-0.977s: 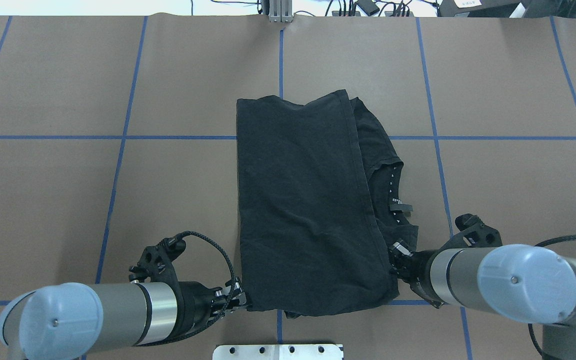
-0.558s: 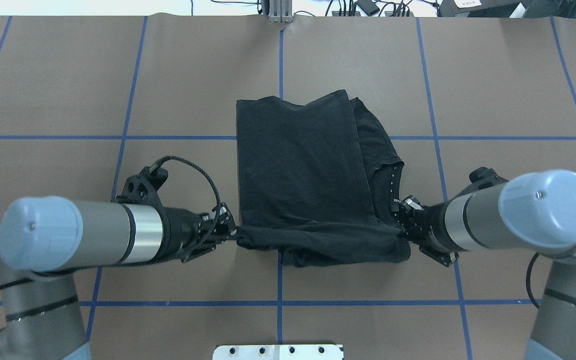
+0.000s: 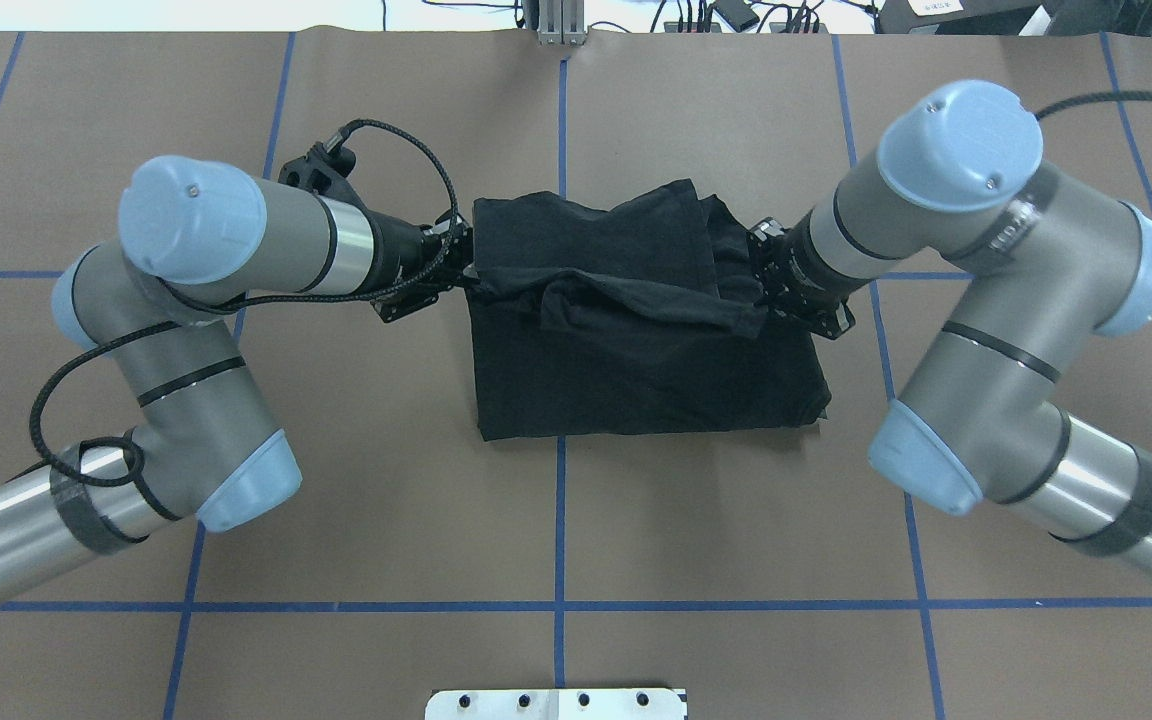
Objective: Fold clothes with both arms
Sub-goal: 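Release the shirt and raise both grippers away from it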
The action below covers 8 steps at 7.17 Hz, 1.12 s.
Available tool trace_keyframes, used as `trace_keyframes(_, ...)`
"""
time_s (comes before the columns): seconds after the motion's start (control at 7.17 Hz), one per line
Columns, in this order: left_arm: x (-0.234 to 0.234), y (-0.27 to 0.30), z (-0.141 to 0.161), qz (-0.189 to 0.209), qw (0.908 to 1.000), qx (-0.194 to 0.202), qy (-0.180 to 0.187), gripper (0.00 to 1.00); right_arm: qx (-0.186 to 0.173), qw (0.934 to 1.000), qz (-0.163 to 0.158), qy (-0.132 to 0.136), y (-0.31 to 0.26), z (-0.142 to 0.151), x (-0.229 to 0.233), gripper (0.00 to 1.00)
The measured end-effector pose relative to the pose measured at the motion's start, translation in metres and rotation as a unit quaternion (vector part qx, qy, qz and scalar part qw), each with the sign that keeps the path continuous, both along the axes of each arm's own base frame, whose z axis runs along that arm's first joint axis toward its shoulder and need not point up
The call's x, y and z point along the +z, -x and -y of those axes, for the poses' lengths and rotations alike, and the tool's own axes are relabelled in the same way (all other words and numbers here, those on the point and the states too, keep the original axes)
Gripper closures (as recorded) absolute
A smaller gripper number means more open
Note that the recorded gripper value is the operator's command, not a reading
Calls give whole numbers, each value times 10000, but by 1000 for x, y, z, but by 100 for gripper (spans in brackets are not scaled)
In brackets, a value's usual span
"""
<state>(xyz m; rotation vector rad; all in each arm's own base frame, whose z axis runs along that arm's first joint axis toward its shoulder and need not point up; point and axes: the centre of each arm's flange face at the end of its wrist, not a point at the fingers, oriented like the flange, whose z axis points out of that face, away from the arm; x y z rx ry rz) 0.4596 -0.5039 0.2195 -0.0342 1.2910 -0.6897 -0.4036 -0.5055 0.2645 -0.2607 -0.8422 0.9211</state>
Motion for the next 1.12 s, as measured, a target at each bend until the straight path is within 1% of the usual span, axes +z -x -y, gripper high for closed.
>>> trace_keyframes(0.14,12,-8,40,181,9997,-129,-49,1,-89,9996,-249,-45,24,51,1,42)
trace_keyframes(0.28,35,-19,83,309,9991,-276,-104,0,-206,9985,-475,-162,41,104,8,0)
trace_keyframes(0.42,60,-24,123,472,9975,-472,-233,0,-327,9966,-597,-470,49,149,25,0)
trace_keyframes(0.56,71,-14,155,645,9946,-673,-451,0,-401,9939,-643,-798,49,178,35,0)
trace_keyframes(0.7,74,-2,173,744,9922,-789,-608,0,-454,9916,-651,-1019,46,195,31,0)
trace_keyframes(0.84,72,5,181,768,9911,-834,-696,0,-466,9906,-627,-1125,42,204,24,0)
trace_keyframes(0.98,66,10,182,740,9911,-774,-788,0,-476,9904,-578,-1162,37,207,19,0)
trace_keyframes(1.12,58,20,178,696,9909,-555,-1009,0,-508,9903,-537,-1175,27,208,18,0)
